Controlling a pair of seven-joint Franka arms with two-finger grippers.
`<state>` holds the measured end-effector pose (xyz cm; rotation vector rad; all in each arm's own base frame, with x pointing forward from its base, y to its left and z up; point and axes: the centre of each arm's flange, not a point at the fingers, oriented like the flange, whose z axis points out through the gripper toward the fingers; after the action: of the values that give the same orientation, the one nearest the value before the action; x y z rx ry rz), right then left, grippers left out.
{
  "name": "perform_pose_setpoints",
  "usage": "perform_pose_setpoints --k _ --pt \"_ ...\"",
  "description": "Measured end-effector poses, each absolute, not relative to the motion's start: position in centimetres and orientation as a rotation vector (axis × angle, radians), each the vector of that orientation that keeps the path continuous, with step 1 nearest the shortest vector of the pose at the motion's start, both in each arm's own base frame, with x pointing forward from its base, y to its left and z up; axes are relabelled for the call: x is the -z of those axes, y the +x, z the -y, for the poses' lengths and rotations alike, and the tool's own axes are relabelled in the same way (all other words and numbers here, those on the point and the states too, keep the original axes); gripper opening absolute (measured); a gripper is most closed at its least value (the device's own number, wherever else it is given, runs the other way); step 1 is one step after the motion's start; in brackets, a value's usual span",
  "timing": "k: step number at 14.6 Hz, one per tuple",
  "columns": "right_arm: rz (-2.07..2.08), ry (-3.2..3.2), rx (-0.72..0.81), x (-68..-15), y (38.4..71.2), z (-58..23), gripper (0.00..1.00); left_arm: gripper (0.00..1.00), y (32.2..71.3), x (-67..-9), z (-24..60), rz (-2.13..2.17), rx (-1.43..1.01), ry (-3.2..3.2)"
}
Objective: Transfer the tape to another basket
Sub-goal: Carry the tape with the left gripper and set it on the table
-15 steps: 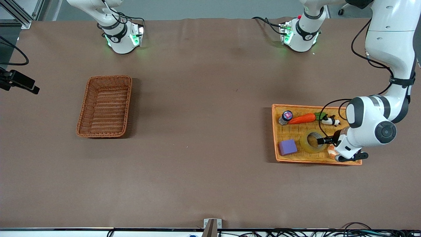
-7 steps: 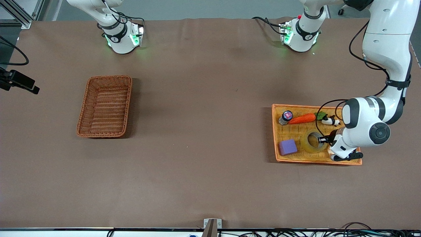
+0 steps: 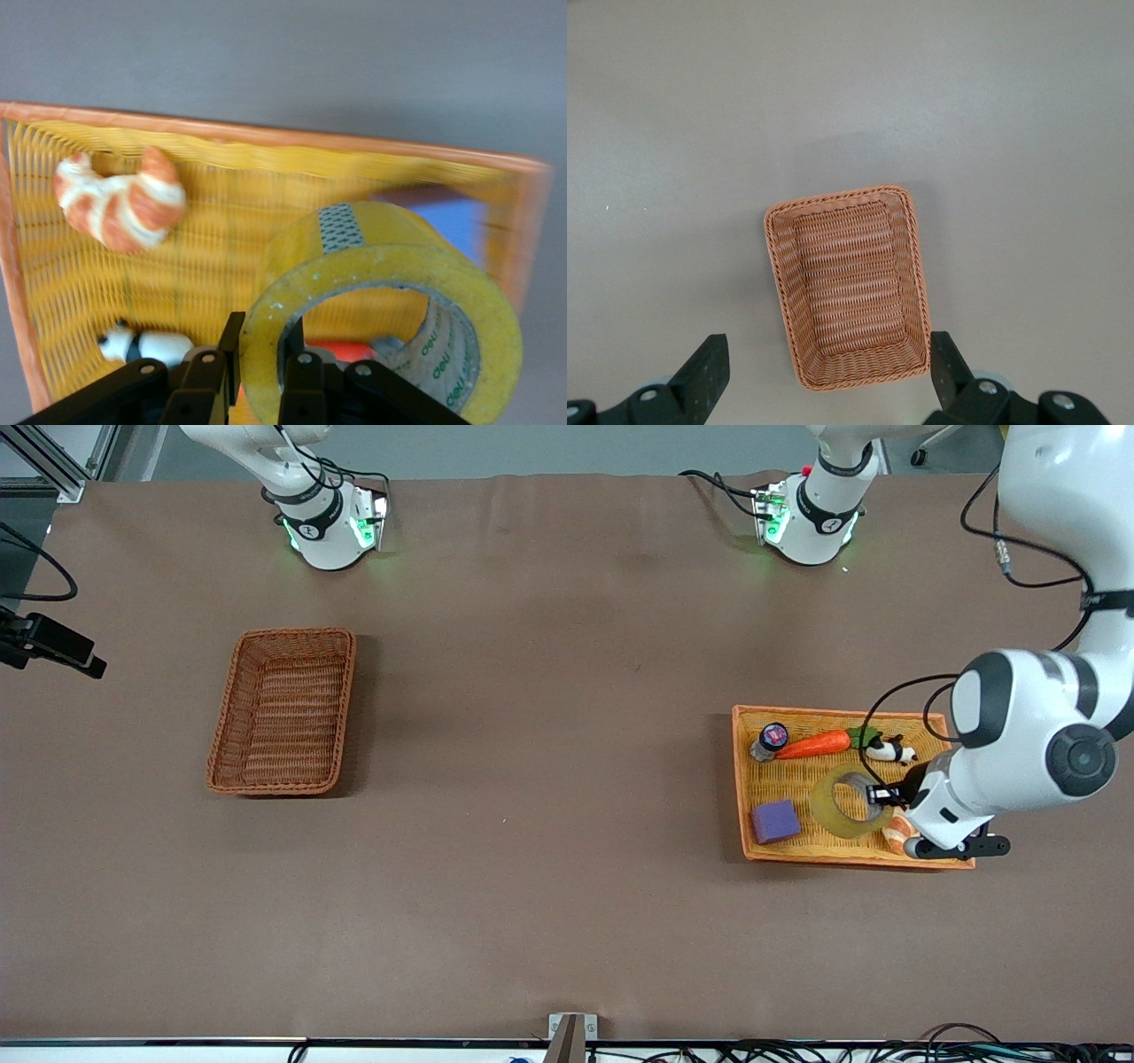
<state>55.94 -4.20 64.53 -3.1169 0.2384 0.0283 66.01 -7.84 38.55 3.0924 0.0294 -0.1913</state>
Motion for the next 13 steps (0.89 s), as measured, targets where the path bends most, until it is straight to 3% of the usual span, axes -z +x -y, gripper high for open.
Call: perform_pose_setpoints --k 3,9,13 --pt "-0.239 -3.117 -0.028 -64.5 55.9 4.2 1.00 0.21 64.3 -41.5 18.5 -0.039 0.182 3.075" --pt "-0.240 -3.117 -0.029 -64.5 55.9 4.3 1.00 0.21 57.6 -33.9 40.4 -0.196 0.258 3.074" --pt "-0.237 -3.117 -0.029 -64.5 55.9 4.3 1.00 0.21 54.0 -30.0 49.2 -0.263 0.185 3.005"
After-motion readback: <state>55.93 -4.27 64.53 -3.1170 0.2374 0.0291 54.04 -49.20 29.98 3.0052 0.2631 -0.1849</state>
